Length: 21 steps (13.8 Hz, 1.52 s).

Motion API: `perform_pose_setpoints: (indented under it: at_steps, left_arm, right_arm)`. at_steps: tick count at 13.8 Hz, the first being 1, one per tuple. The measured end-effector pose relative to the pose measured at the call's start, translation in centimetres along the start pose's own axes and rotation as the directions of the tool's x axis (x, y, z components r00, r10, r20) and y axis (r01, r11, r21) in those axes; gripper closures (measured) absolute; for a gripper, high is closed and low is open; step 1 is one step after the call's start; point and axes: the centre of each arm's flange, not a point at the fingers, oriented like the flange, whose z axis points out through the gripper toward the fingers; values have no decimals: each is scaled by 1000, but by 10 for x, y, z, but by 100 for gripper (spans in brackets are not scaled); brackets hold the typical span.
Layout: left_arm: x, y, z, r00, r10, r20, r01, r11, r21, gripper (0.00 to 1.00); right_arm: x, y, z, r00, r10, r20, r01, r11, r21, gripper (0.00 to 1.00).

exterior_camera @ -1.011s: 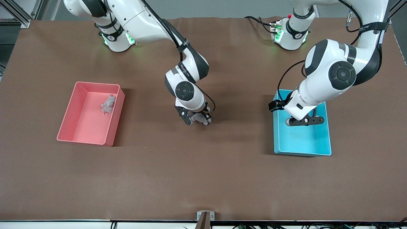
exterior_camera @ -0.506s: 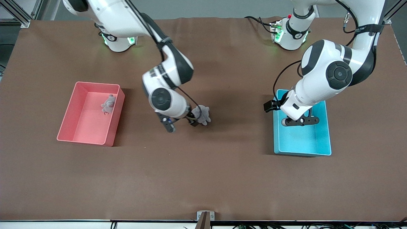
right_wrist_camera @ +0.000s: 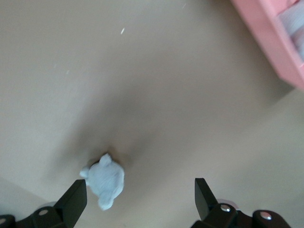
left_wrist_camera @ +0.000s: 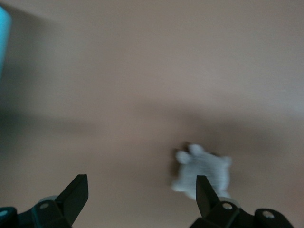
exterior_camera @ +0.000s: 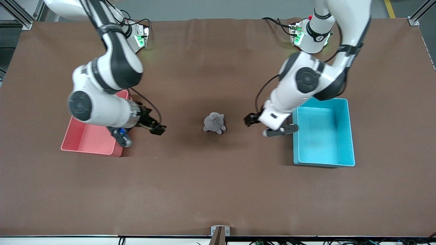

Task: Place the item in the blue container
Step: 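Grasp the plush with the left gripper while the right gripper reaches the pink box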

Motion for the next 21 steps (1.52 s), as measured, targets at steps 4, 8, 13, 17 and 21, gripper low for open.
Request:
perform_pose_setpoints:
  at_steps: [4, 8, 13, 17, 21]
  left_arm:
    - [-16, 48, 49, 997, -75, 0, 75, 995, -68, 0]
    - [-26, 56, 105, 998, -66, 13, 67, 994, -82, 0]
    - [-47, 63, 139, 998, -41, 40, 44, 997, -65, 0]
    - [-58, 61, 163, 997, -33, 65, 36, 999, -39, 0]
    - [-61, 54, 184, 997, -13, 70, 14, 1000, -5, 4]
  right_arm:
    - [52, 50, -9, 998, 52, 22, -52, 999, 3, 0]
    - [94, 91, -2, 997, 56, 47, -54, 998, -27, 0]
    - [117, 141, 20, 999, 45, 21, -45, 999, -28, 0]
    - [110, 169, 59, 998, 67, 20, -66, 997, -38, 0]
    - [112, 181, 75, 997, 76, 19, -75, 996, -42, 0]
